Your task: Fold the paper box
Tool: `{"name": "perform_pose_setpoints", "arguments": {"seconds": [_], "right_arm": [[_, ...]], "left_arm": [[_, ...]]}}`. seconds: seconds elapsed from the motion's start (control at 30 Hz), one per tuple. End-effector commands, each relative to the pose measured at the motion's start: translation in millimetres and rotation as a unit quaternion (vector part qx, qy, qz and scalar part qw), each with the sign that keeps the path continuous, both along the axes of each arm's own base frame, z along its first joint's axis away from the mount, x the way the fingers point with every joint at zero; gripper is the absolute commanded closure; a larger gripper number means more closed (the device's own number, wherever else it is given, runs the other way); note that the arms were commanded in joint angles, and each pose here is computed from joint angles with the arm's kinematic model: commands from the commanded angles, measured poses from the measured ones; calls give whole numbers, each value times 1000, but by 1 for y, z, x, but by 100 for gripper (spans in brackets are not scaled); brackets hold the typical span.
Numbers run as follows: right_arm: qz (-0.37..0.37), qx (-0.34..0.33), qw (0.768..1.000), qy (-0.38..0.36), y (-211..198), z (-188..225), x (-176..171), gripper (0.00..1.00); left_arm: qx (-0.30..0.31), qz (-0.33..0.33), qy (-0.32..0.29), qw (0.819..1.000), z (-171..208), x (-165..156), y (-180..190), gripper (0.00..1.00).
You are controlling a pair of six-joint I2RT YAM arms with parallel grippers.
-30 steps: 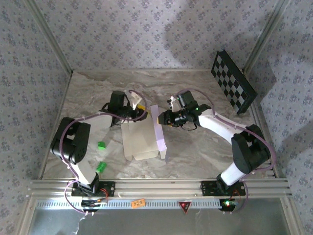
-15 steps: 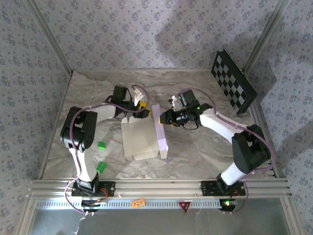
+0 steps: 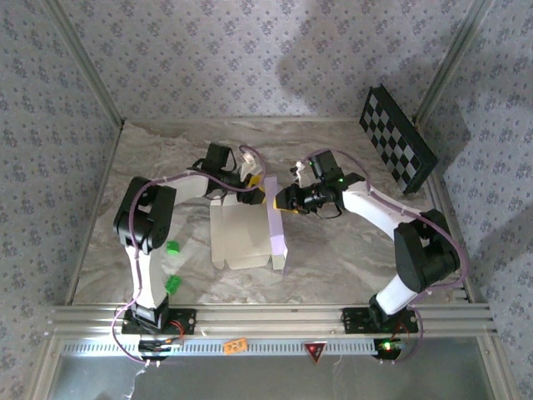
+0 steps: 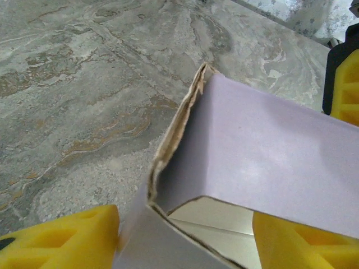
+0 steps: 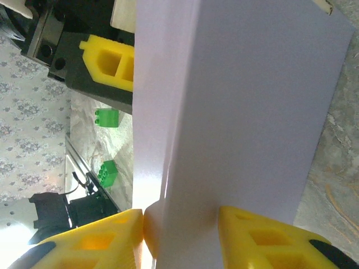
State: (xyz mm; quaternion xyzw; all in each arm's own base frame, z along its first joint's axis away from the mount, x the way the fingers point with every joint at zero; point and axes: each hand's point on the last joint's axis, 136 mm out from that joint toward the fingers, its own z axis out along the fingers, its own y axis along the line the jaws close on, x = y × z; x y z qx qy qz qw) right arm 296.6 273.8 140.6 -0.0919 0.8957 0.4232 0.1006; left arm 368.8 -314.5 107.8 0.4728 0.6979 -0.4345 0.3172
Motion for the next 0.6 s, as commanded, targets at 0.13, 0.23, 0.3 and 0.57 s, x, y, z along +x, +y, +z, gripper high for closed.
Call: {"name": "perform_pose_setpoints", "arguments": {"seconds": [0.13, 0.23, 0.3, 0.57], "right_arm": [[-12, -68, 997, 47, -25, -36, -10, 61], [-12, -68, 997, 44, -27, -35, -8, 61], [-7, -67, 997, 43, -28, -34, -8, 61], [55, -50, 996, 46, -21, -31, -15, 61]], "left_arm": [[-8, -60, 10, 998, 6, -30, -16, 47], [1, -57, 9, 998, 6, -43, -11, 47], [6, -52, 9, 999, 6, -52, -7, 47], [25, -47, 16, 998, 6, -93, 1, 46]]}}
